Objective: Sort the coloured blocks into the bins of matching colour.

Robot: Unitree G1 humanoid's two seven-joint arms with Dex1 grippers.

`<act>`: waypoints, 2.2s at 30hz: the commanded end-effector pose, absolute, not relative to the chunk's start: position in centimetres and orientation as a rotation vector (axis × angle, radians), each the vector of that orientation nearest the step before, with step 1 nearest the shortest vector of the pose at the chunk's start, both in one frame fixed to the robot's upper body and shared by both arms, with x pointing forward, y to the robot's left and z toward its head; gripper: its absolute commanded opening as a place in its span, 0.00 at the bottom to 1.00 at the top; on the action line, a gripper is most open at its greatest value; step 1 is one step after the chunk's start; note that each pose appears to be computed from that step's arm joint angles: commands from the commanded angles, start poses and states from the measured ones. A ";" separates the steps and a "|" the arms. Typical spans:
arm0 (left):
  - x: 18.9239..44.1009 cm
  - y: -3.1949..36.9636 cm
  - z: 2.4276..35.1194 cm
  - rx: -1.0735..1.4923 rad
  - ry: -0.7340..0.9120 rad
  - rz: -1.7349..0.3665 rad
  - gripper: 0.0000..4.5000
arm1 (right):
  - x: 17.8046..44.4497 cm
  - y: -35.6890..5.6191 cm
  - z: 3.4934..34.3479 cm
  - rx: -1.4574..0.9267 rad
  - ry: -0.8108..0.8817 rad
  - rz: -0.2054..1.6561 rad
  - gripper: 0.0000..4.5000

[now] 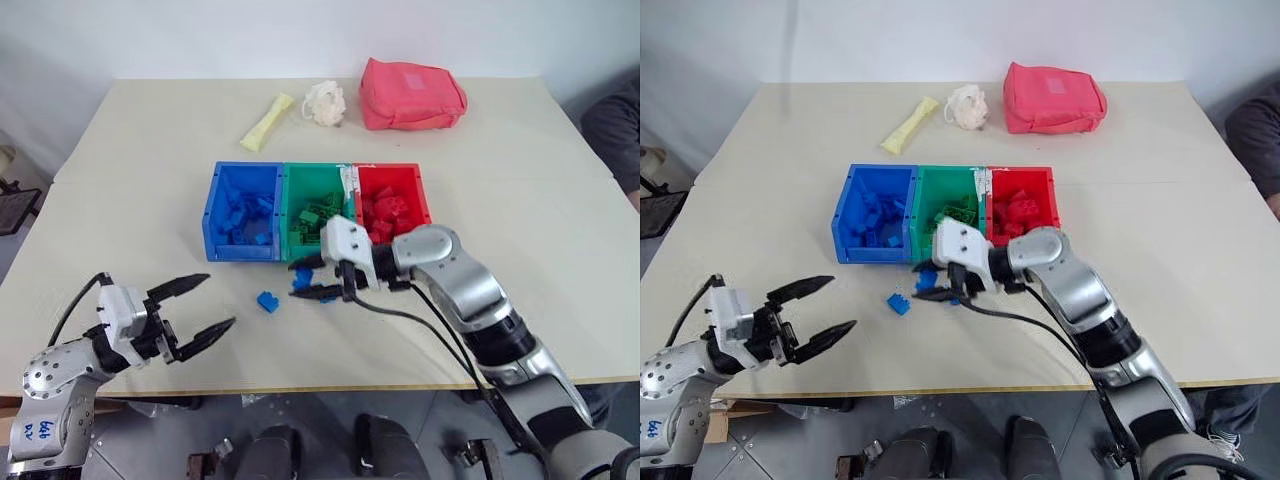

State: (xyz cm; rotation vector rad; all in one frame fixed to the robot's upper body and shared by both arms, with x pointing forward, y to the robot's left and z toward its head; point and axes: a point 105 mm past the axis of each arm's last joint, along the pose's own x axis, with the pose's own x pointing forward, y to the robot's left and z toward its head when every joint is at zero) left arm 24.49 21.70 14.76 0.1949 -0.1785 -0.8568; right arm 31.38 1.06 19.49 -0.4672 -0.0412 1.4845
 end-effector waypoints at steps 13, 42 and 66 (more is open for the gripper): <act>24.3 22.2 17.9 0.141 -0.360 -0.663 1.00 | 37.5 8.0 25.4 -0.291 -0.258 1.236 0.44; 24.9 21.0 15.1 0.245 -0.141 -1.004 1.00 | 31.9 -7.3 18.6 -0.519 0.024 1.462 0.99; 24.6 21.0 13.3 0.310 -0.005 -1.188 1.00 | 30.1 -16.2 15.7 -0.620 0.265 1.252 0.99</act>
